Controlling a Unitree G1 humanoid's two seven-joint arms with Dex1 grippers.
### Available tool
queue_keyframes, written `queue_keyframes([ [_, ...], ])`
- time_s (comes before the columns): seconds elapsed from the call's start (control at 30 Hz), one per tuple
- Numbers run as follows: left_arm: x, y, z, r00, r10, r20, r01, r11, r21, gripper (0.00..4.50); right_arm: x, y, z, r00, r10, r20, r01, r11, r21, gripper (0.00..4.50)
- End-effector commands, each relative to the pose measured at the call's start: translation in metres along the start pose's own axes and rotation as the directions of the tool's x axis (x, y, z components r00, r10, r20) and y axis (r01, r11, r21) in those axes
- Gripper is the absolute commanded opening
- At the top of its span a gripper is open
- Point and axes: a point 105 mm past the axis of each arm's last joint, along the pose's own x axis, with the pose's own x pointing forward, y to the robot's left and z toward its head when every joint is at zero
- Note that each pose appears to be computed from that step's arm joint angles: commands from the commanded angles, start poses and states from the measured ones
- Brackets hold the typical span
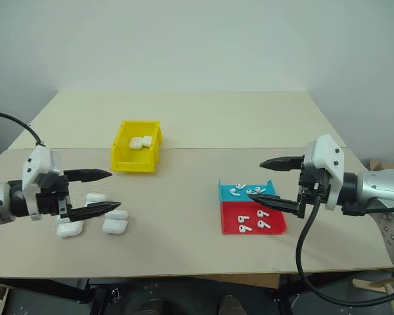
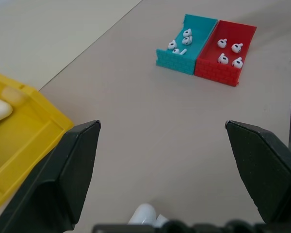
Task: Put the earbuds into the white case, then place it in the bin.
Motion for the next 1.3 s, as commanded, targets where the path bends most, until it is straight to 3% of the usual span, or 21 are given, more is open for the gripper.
queue_keyframes([
  [0.03,-0.018,0.007,0.006,0.998,0.061,-0.017,-0.06,0.997,0.038,4.5,-0.007,0.008,0.011,0.999,0.037,0.011,-0.037,0.999,-0.019,4.47],
  [0.2,-0.037,0.014,-0.008,0.981,0.181,-0.073,-0.182,0.983,-0.009,4.5,-0.006,0.013,0.011,0.998,0.061,0.024,-0.061,0.998,-0.012,4.47],
  [0.37,-0.043,0.019,-0.041,0.892,0.339,-0.3,-0.371,0.927,-0.057,4.5,0.0,0.015,0.009,0.997,0.068,0.043,-0.069,0.998,0.003,4.47],
  [0.6,-0.034,0.0,-0.025,0.881,0.37,-0.295,-0.403,0.913,-0.06,4.5,0.002,0.015,0.008,0.997,0.057,0.057,-0.058,0.998,0.012,4.47],
  [0.67,-0.038,0.002,-0.025,0.848,0.394,-0.354,-0.433,0.901,-0.034,4.5,0.003,0.014,0.008,0.997,0.053,0.061,-0.054,0.998,0.015,4.47],
  [0.73,-0.046,0.004,-0.032,0.8,0.356,-0.482,-0.47,0.872,-0.136,4.5,0.004,0.014,0.008,0.997,0.052,0.065,-0.053,0.998,0.018,4.47],
  [0.8,-0.052,0.009,-0.037,0.727,0.372,-0.578,-0.539,0.83,-0.143,4.5,0.004,0.014,0.008,0.996,0.053,0.069,-0.054,0.998,0.022,4.47],
  [1.0,-0.06,0.02,-0.051,0.626,0.339,-0.702,-0.6,0.785,-0.157,4.5,0.006,0.013,0.006,0.996,0.053,0.065,-0.055,0.998,0.035,4.47],
  [1.3,-0.068,0.021,-0.087,0.5,0.349,-0.792,-0.746,0.638,-0.19,4.5,0.012,0.01,0.007,0.995,0.061,0.075,-0.064,0.998,0.028,4.47],
])
